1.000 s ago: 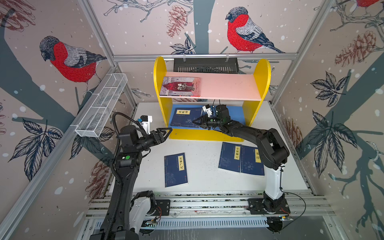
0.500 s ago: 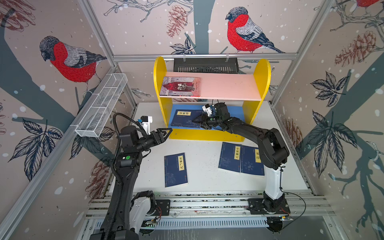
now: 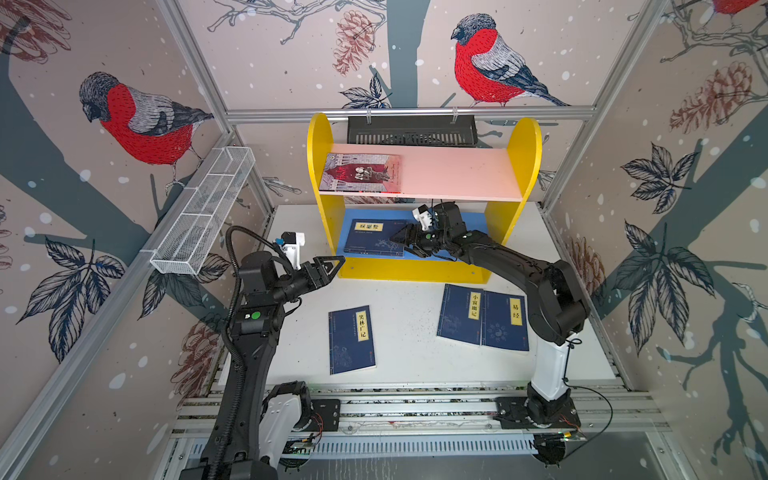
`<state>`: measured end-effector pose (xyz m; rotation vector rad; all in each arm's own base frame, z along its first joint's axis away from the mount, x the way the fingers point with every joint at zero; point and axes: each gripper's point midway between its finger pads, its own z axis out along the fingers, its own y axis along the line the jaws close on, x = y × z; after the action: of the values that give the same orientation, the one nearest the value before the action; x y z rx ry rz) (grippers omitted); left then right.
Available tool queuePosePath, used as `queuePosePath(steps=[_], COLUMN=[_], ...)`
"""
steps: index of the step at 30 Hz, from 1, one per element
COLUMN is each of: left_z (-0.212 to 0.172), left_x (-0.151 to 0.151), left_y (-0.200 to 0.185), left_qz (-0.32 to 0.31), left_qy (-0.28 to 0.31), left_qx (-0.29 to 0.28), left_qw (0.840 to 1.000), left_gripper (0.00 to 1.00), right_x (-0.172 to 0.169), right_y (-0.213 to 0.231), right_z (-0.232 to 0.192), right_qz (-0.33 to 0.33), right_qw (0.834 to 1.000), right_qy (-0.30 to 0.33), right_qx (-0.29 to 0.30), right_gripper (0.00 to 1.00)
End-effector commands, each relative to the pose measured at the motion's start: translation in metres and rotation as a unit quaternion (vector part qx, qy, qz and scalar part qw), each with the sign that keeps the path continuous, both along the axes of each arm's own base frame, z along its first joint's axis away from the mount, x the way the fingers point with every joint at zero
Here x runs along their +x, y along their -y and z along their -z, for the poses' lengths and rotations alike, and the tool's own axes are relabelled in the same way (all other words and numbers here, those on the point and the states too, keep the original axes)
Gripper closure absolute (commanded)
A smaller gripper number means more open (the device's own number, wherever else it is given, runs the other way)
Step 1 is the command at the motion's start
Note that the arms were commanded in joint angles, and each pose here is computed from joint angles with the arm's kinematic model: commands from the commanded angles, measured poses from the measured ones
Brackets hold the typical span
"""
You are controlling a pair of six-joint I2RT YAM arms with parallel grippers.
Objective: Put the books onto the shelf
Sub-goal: 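Push the paperback deeper onto the blue shelf with the right gripper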
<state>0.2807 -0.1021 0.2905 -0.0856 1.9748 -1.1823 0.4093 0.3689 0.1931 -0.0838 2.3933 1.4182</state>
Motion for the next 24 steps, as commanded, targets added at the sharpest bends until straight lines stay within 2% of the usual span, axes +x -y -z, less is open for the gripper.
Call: queuePosePath(steps=[1,11,18,24], left_z=[-0.009,-0.009,-0.009,-0.009], left_x=[-0.001,-0.003,-0.003,-0.002], left_y=[0.002,0.002,0.002,0.002], left_qz=[0.01,0.011,0.011,0.01], left_qy=[0.023,0.024,0.022,0.022], left_qx=[0.002,0.006,0.005,0.006], left_qw=[1.0,1.0,1.0,1.0], left_gripper=[0.28,0.28,0.28,0.28], right_x=[0.005,0.018,0.024,0.025], right_y=[0.018,0.033,0.019,0.004], right_z=[0.017,0.018,0.015,0.015], right_qz=[0.037,0.075,0.06,0.045], right_qw=[0.997,0.99,0.993,0.995], right_qy=[-0.001,0.022,0.026,0.023], right_qx=[-0.065,-0.114,-0.098,-0.083], right_gripper=[0.31,0.32,0.39,0.4])
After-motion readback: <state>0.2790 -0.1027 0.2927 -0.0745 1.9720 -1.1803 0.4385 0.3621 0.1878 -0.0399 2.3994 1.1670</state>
